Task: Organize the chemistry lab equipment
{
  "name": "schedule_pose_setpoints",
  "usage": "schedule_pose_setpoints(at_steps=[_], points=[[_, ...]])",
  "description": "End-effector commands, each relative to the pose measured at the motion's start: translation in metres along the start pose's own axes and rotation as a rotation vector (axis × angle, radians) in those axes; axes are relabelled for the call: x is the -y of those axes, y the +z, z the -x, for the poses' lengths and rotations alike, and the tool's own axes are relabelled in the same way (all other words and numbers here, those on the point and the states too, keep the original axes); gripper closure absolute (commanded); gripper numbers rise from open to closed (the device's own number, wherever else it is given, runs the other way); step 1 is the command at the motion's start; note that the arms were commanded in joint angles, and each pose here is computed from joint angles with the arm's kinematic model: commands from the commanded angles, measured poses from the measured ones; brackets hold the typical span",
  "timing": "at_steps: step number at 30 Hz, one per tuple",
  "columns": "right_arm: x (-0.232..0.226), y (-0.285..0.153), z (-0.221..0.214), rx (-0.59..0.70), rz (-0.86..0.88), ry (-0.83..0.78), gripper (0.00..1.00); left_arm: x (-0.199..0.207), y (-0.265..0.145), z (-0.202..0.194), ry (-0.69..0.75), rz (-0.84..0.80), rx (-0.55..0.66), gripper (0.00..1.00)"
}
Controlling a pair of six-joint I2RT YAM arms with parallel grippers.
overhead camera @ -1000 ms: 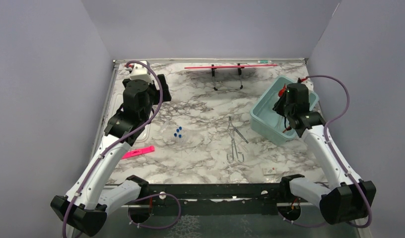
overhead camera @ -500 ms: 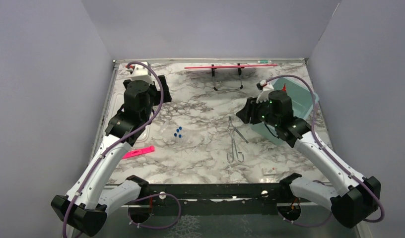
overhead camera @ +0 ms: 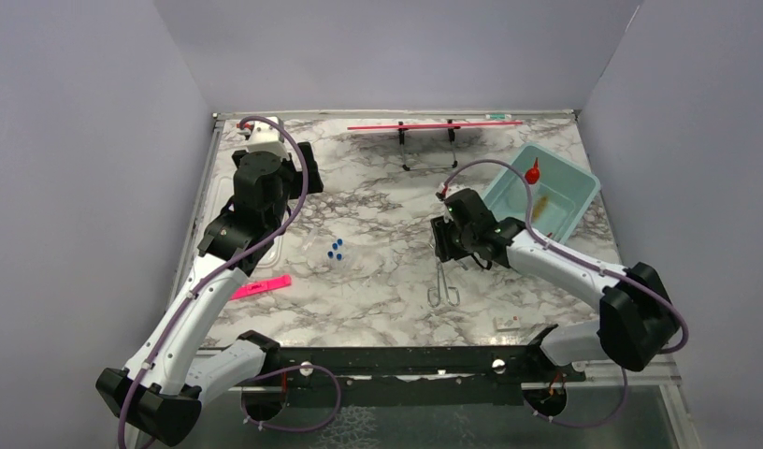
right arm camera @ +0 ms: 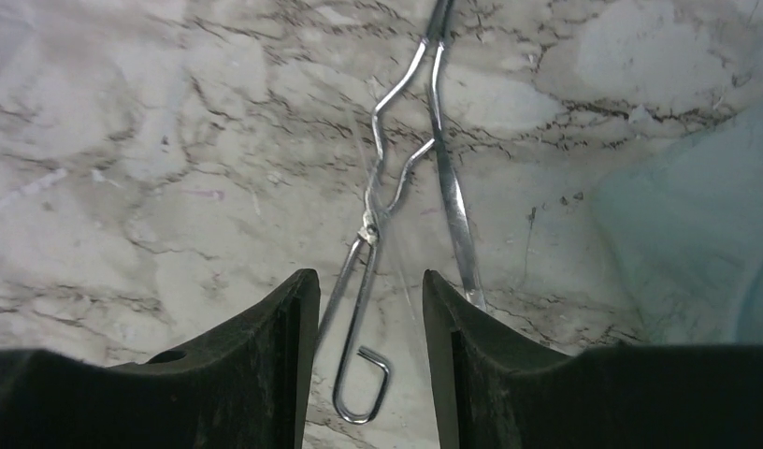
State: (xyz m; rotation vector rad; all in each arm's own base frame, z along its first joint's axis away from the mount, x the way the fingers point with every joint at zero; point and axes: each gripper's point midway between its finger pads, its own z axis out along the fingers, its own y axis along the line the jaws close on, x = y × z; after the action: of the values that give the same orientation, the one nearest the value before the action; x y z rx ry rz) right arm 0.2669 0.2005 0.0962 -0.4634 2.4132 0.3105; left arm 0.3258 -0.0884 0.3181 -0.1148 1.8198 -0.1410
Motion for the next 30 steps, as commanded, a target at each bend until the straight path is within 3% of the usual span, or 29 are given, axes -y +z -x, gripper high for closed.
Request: schedule_pose_setpoints(at_steps=[1, 10, 17, 21, 25, 30], points=[[0.020, 0.016, -0.034, -0.121, -0.125, 0.005, 0.52, 0.003, -0.004, 0.013, -0.016, -0.011, 0.042, 0.06], [0.024, 0.040, -0.064, -0.265, -0.169, 0.018, 0.72, 0.004, -0.003, 0.014, -0.018, -0.015, 0.041, 0.06], [0.021, 0.044, -0.070, -0.294, -0.155, 0.011, 0.75, 0.004, -0.004, 0.015, -0.018, -0.015, 0.045, 0.06], [0.020, 0.046, -0.070, -0.303, -0.148, 0.001, 0.90, 0.004, -0.005, 0.017, -0.020, -0.016, 0.049, 0.06], [0.017, 0.038, -0.051, -0.247, -0.137, -0.012, 0.97, 0.004, -0.006, 0.019, -0.018, -0.015, 0.056, 0.06], [0.003, 0.009, 0.004, -0.039, -0.069, -0.001, 0.98, 0.004, -0.007, 0.019, -0.019, -0.015, 0.056, 0.06]])
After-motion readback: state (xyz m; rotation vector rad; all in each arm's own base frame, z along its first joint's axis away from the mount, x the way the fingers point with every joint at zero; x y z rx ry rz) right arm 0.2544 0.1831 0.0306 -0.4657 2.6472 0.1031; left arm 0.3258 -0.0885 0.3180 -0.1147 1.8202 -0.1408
